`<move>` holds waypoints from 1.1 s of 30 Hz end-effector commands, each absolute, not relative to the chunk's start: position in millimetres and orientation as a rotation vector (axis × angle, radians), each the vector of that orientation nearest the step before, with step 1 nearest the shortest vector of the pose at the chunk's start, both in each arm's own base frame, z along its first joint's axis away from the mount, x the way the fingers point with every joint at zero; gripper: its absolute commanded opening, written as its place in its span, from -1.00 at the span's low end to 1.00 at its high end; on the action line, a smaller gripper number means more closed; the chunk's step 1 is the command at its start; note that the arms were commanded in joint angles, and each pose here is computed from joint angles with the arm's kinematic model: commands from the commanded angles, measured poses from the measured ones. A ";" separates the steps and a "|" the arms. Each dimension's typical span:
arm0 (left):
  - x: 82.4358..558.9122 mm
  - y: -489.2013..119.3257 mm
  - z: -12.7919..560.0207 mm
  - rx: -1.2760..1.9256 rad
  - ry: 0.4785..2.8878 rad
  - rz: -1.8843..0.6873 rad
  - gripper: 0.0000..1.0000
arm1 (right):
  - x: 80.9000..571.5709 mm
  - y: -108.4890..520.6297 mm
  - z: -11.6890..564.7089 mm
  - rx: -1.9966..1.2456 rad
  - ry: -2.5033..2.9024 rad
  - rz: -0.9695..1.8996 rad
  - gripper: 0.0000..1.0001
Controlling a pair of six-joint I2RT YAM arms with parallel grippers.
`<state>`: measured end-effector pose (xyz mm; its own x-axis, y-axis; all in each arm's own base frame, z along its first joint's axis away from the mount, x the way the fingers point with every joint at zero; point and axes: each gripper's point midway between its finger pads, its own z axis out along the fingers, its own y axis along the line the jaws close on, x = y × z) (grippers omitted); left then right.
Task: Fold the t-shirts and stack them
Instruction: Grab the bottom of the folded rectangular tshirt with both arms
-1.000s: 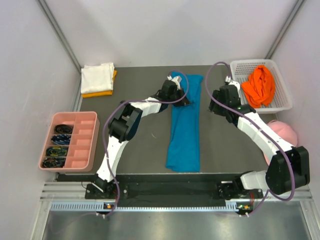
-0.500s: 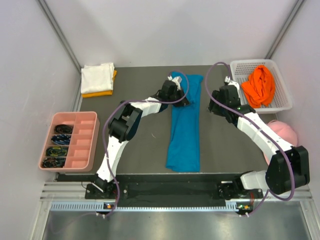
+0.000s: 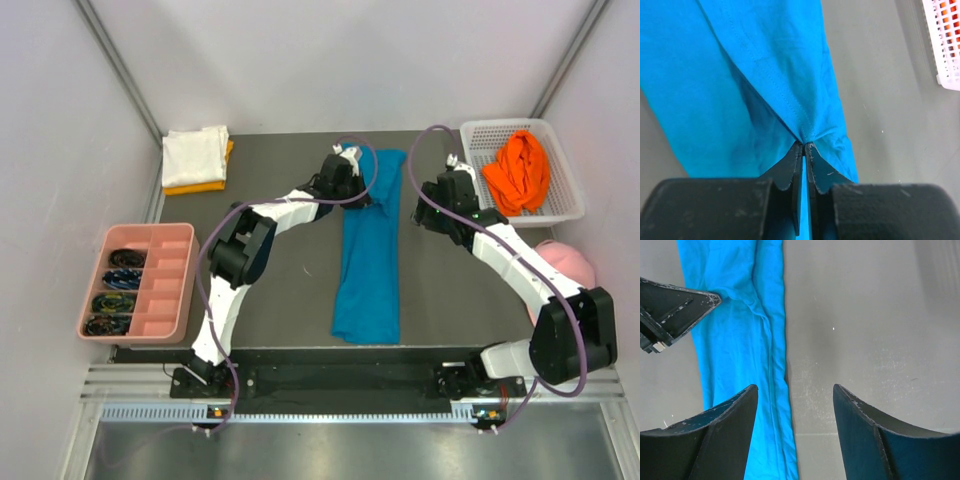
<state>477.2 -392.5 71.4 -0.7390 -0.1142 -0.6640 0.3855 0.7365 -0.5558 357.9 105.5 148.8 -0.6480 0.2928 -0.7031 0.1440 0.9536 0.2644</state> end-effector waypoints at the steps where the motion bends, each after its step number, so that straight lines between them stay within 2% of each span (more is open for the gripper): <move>1: 481.8 -386.8 106.4 0.233 2.160 -0.885 -0.83 | 365.6 109.7 153.8 0.319 2.252 0.268 0.24; 9: 480.1 -376.7 100.1 0.289 2.205 -0.793 -0.76 | 365.6 111.0 151.8 0.322 2.255 0.276 0.24; 12: 480.0 -370.4 99.7 0.307 2.212 -0.740 -0.67 | 365.4 112.8 151.2 0.322 2.257 0.286 0.24; 16: 478.0 -359.9 103.2 0.325 2.215 -0.676 -0.31 | 366.5 115.4 150.3 0.324 2.258 0.299 0.25; 17: 478.2 -357.3 103.0 0.323 2.216 -0.660 -0.01 | 366.6 116.4 150.0 0.323 2.258 0.302 0.24; 20: 476.1 -352.5 110.7 0.315 2.205 -0.650 0.22 | 367.4 119.3 148.5 0.320 2.262 0.305 0.24; 26: 468.3 -333.7 139.2 0.292 2.152 -0.612 0.30 | 378.5 128.4 142.3 0.315 2.270 0.326 0.24; 33: 479.0 -295.2 151.4 0.180 2.102 -0.606 0.31 | 418.8 147.8 134.8 0.305 2.262 0.370 0.25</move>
